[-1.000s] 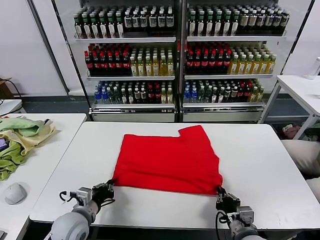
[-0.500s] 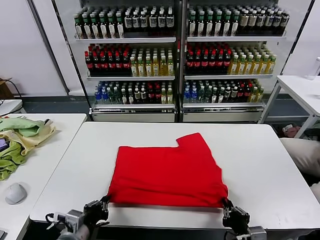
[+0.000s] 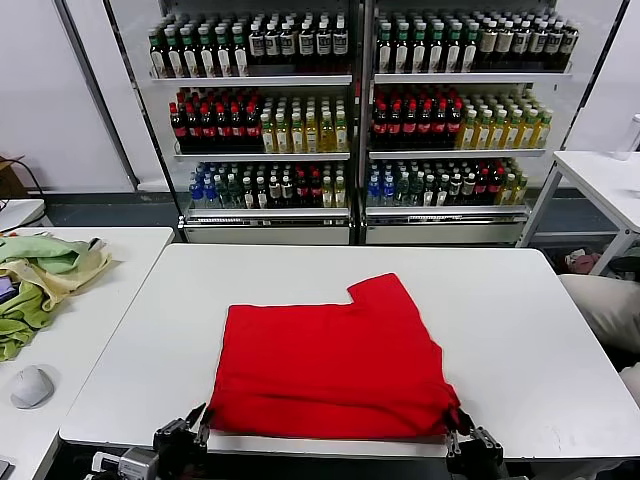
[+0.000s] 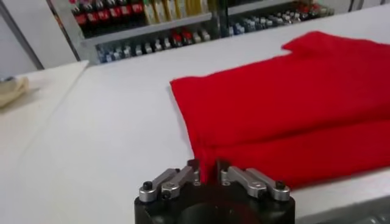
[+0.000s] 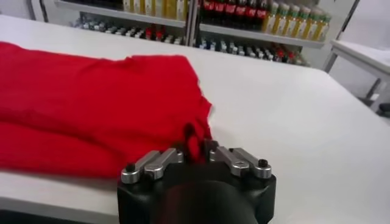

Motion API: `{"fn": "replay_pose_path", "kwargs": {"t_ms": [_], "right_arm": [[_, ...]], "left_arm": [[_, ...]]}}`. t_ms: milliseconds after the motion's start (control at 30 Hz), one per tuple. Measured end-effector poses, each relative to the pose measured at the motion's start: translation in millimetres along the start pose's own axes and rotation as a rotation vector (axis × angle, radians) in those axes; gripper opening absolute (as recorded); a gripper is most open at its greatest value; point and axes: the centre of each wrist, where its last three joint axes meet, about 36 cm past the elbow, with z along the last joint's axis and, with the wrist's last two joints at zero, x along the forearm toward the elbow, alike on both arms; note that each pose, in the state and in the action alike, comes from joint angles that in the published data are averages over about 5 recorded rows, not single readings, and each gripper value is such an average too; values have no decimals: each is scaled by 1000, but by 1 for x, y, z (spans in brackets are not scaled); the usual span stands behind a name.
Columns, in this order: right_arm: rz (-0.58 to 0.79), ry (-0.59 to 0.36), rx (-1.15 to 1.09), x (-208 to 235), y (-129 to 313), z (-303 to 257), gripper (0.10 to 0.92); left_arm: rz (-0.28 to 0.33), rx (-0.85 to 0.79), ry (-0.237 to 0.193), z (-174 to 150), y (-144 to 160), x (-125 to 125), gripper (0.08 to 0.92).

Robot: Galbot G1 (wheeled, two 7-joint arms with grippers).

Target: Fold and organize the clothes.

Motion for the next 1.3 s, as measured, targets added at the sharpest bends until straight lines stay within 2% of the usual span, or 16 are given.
{"fn": "replay_pose_path", "kwargs": {"t_ms": [167, 333, 467, 567, 1000, 1300], "right_arm": [[5, -40, -6, -3, -6, -25, 689], [0, -77, -33, -32, -9, -42, 798], [-13, -95, -57, -72, -9, -50, 821], [-20, -102, -68, -108, -9, -56, 822], [-21, -82, -80, -247, -7, -94, 823], [2, -58, -82, -317, -5, -109, 823]], "left_arm": [[-18, -7, -61, -20, 4, 4, 496], [-13, 9, -114, -37, 10, -4, 635], [3, 28, -141, -45, 17, -25, 752], [17, 45, -150, -49, 25, -49, 807], [44, 90, -141, -67, 61, -162, 823], [56, 92, -103, -69, 85, -215, 823]]}}
